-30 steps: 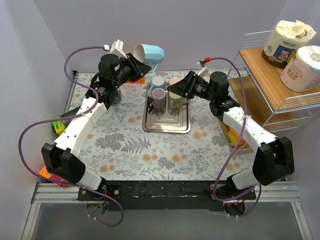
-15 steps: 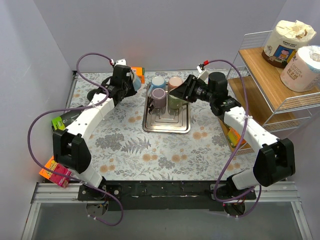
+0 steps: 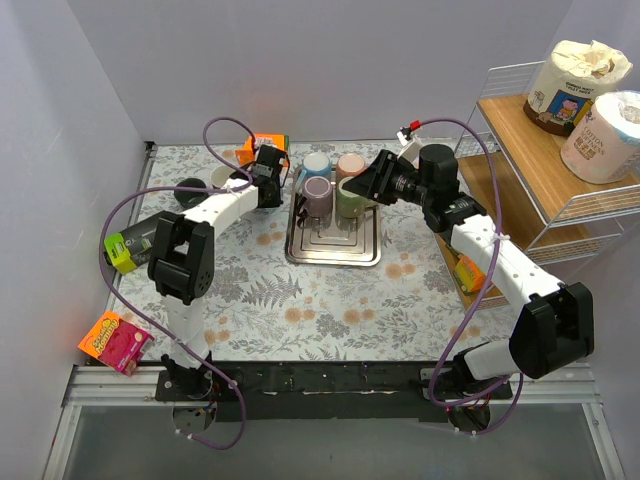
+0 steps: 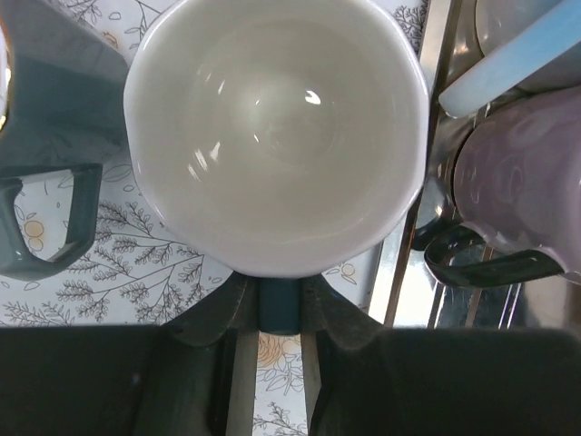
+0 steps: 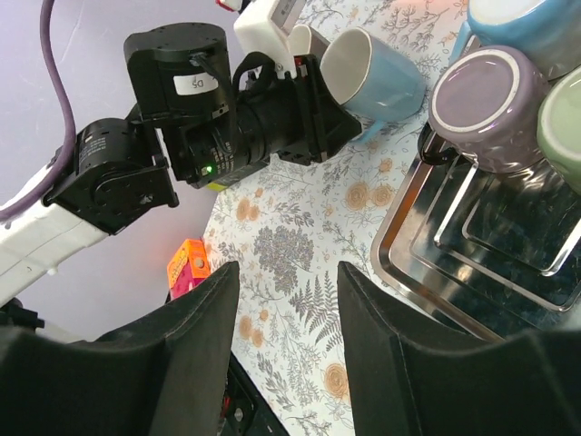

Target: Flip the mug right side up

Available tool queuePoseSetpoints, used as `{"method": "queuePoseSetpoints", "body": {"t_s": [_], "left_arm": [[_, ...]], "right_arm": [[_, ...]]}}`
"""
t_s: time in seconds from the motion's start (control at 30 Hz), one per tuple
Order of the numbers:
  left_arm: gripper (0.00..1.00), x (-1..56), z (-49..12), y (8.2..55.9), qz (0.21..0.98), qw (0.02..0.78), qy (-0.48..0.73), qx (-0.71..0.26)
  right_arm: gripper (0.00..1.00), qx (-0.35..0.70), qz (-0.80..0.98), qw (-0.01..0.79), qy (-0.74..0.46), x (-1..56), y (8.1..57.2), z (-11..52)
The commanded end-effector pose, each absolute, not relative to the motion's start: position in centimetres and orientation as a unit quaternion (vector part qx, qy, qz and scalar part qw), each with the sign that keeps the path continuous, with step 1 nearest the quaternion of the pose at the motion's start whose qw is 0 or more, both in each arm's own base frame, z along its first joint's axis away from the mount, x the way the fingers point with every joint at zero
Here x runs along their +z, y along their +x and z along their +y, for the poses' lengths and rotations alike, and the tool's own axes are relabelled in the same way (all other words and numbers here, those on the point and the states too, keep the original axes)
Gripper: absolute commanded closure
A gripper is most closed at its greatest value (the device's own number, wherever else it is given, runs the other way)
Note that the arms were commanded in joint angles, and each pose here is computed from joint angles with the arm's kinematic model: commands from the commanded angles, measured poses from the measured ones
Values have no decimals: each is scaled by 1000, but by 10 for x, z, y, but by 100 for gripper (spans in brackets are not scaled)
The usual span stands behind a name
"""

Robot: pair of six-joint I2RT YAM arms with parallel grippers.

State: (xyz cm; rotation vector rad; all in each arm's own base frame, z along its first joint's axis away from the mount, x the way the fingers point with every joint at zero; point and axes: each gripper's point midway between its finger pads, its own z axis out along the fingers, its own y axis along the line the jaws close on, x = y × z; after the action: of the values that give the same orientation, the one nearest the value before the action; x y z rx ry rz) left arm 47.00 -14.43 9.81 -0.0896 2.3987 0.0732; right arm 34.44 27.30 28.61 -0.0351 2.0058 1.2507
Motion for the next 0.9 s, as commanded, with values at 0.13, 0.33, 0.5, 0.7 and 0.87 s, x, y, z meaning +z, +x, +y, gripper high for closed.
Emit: {"method": "queuePoseSetpoints", "body": {"t_s": [0.13, 0.33, 0.5, 0.7, 0.87], "left_arm": [[100, 156, -144, 511, 895, 443, -36, 30], [100, 143, -143, 515, 905, 423, -36, 35], [93, 136, -143, 515, 911, 410, -36, 37], [82, 133, -142, 517, 914, 401, -41, 36], [43, 141, -145, 518, 912, 407, -41, 28]], "right_arm": [[45, 497, 767, 404, -40, 312, 341, 272], [45, 499, 772, 392, -33, 306, 341, 274], [45, 499, 775, 387, -29, 302, 341, 274], [45, 499, 777, 383, -25, 298, 341, 274], [45, 498, 778, 382, -23, 297, 341, 274]]}}
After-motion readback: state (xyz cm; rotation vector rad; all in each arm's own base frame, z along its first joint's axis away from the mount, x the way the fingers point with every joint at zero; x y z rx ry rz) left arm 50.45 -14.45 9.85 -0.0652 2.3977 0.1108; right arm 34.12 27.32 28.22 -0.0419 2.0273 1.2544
